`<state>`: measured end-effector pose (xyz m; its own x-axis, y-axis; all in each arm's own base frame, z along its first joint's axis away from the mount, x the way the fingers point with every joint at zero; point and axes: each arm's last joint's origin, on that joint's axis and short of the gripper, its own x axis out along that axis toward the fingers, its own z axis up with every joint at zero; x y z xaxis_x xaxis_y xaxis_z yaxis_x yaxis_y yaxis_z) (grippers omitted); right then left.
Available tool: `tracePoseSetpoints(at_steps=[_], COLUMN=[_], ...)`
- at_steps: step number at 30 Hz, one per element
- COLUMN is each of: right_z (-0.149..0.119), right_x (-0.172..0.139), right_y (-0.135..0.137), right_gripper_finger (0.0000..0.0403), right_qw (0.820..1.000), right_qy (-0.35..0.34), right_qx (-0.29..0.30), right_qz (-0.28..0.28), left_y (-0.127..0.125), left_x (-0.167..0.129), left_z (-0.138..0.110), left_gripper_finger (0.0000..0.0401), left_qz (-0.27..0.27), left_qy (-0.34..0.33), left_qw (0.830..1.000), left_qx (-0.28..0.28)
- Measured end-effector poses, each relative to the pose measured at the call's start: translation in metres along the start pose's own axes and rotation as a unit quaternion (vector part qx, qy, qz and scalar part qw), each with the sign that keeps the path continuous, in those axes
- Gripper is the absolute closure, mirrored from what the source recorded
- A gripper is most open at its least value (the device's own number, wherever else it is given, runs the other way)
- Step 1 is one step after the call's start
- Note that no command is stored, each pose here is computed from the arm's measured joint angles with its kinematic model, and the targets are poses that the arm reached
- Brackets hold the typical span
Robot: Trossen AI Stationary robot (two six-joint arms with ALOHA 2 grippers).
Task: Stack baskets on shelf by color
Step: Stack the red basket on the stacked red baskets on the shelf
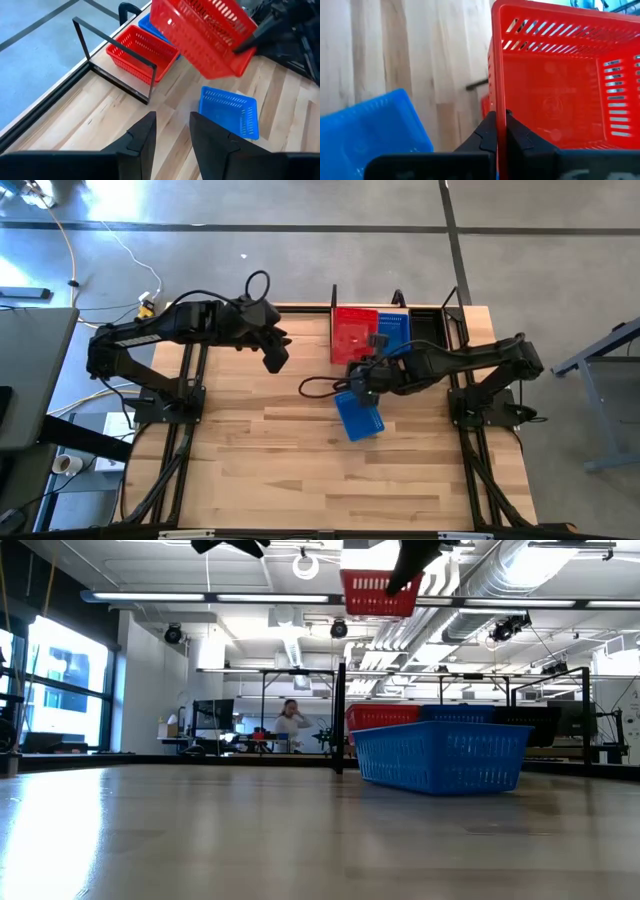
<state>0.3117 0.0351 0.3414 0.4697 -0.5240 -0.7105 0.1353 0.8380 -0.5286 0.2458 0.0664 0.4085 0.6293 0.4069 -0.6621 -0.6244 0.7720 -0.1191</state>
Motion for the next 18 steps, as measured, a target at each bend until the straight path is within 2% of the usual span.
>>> tracePoseSetpoints(at_steps=[8, 12, 15, 18], right_z=[-0.022, -0.037, -0.052, -0.073], right_x=[-0.020, -0.030, -0.033, -0.026], right_y=[-0.036, -0.060, -0.072, -0.073], right_gripper_finger=[0.0403, 0.0403, 0.0403, 0.0403], right_qw=[0.999, 0.998, 0.996, 0.994], right_qy=[0.019, 0.030, 0.033, 0.015], right_qx=[0.024, 0.047, 0.076, 0.100], right_qz=[-0.020, -0.034, -0.045, -0.047], left_y=[0.000, 0.000, 0.001, 0.002], left_x=[0.000, 0.000, 0.000, 0.000], left_z=[0.000, 0.000, 0.001, 0.001], left_gripper_finger=[0.0294, 0.0294, 0.0294, 0.0294], left_qz=[0.003, 0.005, 0.013, 0.015], left_qy=[-0.002, -0.003, -0.007, -0.007], left_qw=[1.000, 1.000, 1.000, 1.000], left_qx=[0.027, 0.020, 0.012, 0.011])
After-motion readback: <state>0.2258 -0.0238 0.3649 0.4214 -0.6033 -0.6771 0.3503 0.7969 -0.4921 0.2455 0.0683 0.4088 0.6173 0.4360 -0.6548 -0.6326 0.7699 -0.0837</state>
